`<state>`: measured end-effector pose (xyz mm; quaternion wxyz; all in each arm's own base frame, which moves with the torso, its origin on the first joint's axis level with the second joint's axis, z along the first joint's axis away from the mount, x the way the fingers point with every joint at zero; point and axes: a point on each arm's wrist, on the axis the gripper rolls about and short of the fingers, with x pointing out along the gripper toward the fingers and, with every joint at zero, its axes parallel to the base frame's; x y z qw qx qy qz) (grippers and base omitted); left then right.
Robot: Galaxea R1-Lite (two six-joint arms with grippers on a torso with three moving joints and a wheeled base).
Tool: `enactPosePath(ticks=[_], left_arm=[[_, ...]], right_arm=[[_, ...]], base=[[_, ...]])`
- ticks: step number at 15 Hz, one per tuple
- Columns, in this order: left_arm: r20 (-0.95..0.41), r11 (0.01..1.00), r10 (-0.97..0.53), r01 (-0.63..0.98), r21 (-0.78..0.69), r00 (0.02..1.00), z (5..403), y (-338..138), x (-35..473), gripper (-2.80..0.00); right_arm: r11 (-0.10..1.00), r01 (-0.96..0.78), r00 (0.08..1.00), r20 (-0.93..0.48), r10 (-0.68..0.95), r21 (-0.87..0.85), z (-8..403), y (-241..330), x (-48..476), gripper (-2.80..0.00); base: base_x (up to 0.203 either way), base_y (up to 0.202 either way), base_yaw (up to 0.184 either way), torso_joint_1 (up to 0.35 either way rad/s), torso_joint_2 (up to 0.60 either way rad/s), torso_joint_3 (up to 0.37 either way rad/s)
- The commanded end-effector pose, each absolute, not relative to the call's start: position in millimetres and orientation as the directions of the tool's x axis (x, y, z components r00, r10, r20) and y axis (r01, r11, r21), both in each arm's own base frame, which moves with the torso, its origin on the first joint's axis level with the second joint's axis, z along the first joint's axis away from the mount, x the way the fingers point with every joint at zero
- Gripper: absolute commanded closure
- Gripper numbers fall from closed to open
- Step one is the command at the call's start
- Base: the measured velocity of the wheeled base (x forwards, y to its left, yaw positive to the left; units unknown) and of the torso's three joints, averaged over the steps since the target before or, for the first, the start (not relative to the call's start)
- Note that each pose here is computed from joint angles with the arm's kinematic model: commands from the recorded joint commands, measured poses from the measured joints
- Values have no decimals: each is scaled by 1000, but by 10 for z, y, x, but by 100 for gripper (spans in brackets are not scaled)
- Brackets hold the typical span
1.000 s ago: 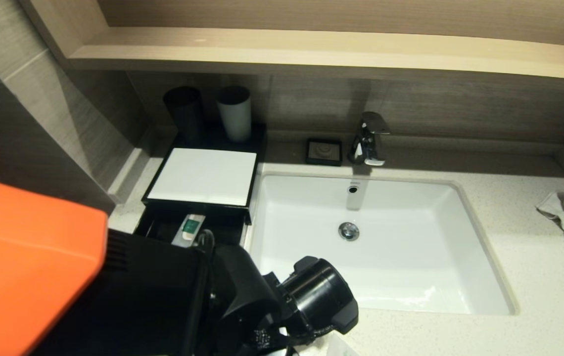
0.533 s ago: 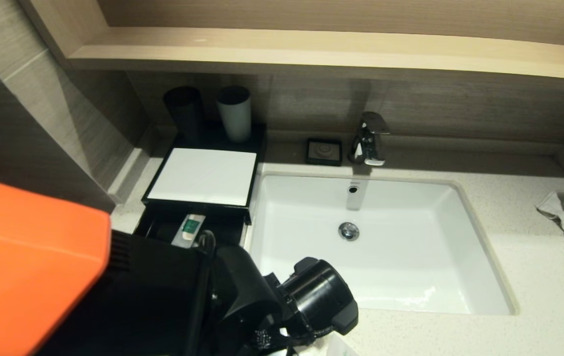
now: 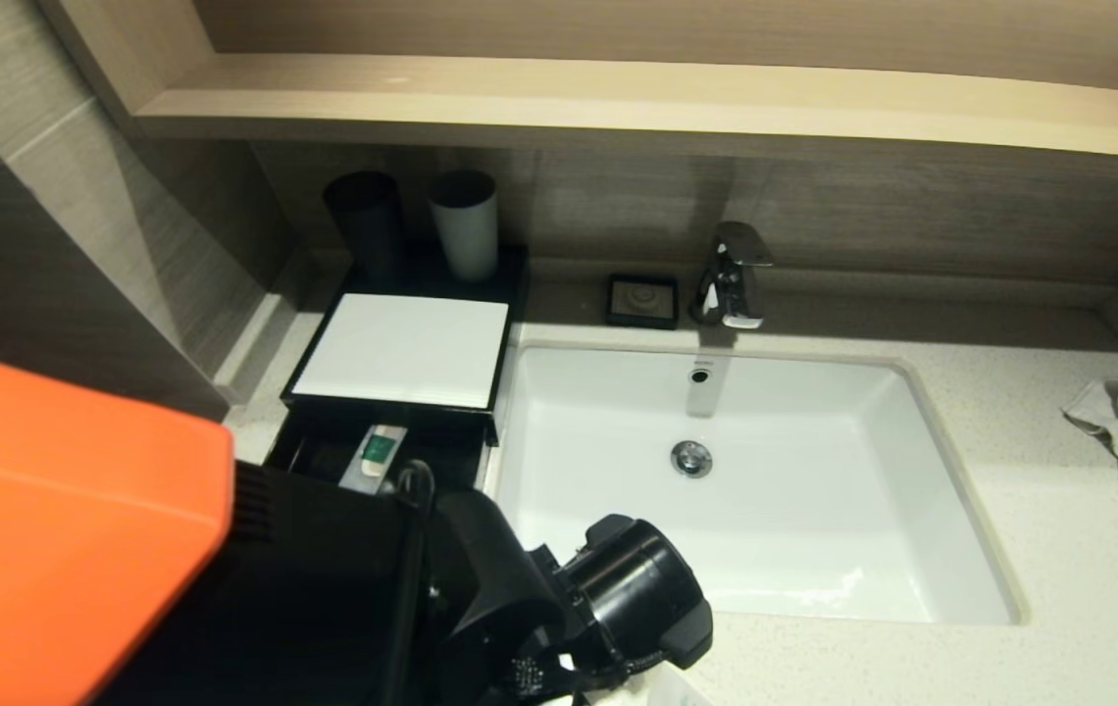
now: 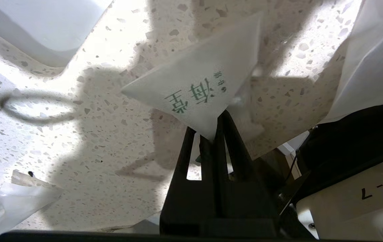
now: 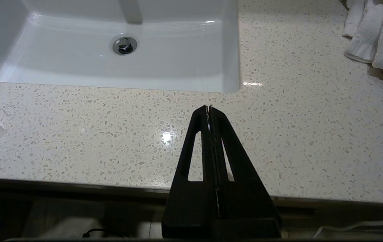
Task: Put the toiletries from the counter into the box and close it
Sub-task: Pick up the bathroom toiletry, then place the bathroom toiletry into the drawer
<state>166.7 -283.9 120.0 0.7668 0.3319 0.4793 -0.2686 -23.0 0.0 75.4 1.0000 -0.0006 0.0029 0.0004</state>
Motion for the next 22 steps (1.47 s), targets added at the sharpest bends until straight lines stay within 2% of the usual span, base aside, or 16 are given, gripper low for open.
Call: enactPosePath(ticks=[1, 11, 16, 22], left_arm=[[-915, 635, -85, 729, 255, 394, 1182, -2837, 1668, 0], [-898, 657, -124, 713, 244, 422, 1332, -2819, 1676, 0], [-861, 706, -143, 660, 256, 487, 1606, -2816, 1833, 0], [-849, 758, -117, 599, 259, 515, 1665, -2751, 2088, 0]], right_arm=[[1000, -2, 1000, -6, 2, -2, 754, 0, -230, 0], [1000, -1, 1000, -6, 1, -2, 754, 1, -230, 0], [1000, -2, 1000, -6, 2, -2, 754, 0, -230, 0], [1000, 0, 1000, -6, 0, -2, 754, 0, -230, 0]], base=[[0, 0, 0, 0, 0, 0], [0, 0, 0, 0, 0, 0], [0, 0, 0, 0, 0, 0], [0, 0, 0, 0, 0, 0]])
